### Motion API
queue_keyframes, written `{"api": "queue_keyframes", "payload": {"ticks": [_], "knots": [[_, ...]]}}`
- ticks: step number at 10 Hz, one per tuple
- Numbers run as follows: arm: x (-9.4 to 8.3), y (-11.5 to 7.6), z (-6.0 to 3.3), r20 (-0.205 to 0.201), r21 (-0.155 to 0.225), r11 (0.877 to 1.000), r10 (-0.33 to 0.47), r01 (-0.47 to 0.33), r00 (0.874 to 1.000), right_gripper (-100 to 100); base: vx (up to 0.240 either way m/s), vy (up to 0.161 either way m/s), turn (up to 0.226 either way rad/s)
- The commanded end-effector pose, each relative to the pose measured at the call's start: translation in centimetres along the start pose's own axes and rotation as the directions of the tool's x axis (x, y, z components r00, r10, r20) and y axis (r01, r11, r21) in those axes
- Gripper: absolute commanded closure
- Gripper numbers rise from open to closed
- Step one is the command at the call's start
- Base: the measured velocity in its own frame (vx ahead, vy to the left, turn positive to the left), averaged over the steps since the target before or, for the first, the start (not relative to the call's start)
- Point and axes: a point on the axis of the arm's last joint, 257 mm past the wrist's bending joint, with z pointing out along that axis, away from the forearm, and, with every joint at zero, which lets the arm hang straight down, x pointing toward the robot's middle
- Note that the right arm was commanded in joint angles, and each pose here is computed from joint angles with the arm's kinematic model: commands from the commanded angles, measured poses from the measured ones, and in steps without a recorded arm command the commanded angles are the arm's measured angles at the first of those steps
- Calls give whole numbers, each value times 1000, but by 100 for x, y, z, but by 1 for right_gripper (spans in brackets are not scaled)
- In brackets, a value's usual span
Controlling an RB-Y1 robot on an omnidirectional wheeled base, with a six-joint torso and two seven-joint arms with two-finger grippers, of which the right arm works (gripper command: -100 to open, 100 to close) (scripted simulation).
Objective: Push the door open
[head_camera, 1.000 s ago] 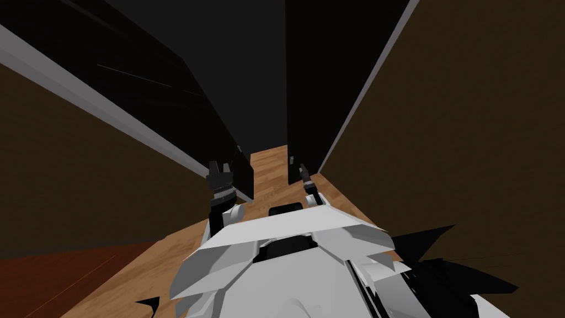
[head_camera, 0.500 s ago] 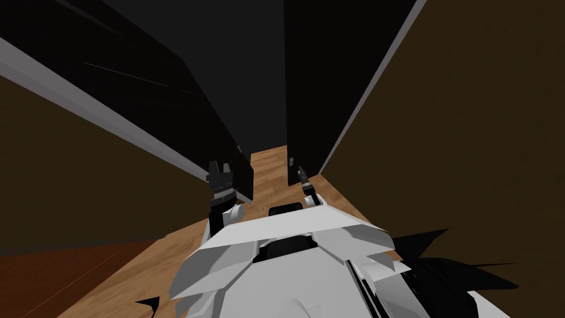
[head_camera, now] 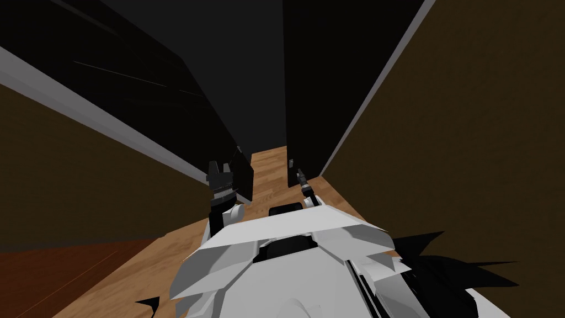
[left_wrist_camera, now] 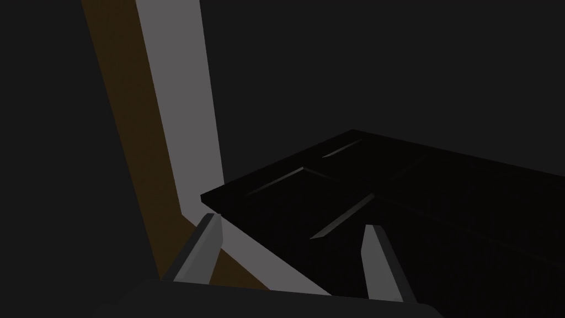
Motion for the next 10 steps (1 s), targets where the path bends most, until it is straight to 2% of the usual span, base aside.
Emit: {"api": "queue_keyframes", "payload": {"ticks": [1, 3, 5, 10], "knots": [[37, -146, -39, -6, 28, 1000, 11, -11, 1000, -100, 42, -39, 41], [93, -323, -87, -13, 63, 998, 28, -27, 1000, -100, 65, -65, 56], [120, -412, -116, -17, 82, 996, 36, -35, 999, -100, 67, -73, 36], [238, -752, -244, -28, 154, 986, 70, -65, 997, -100, 77, -52, 40]]}}
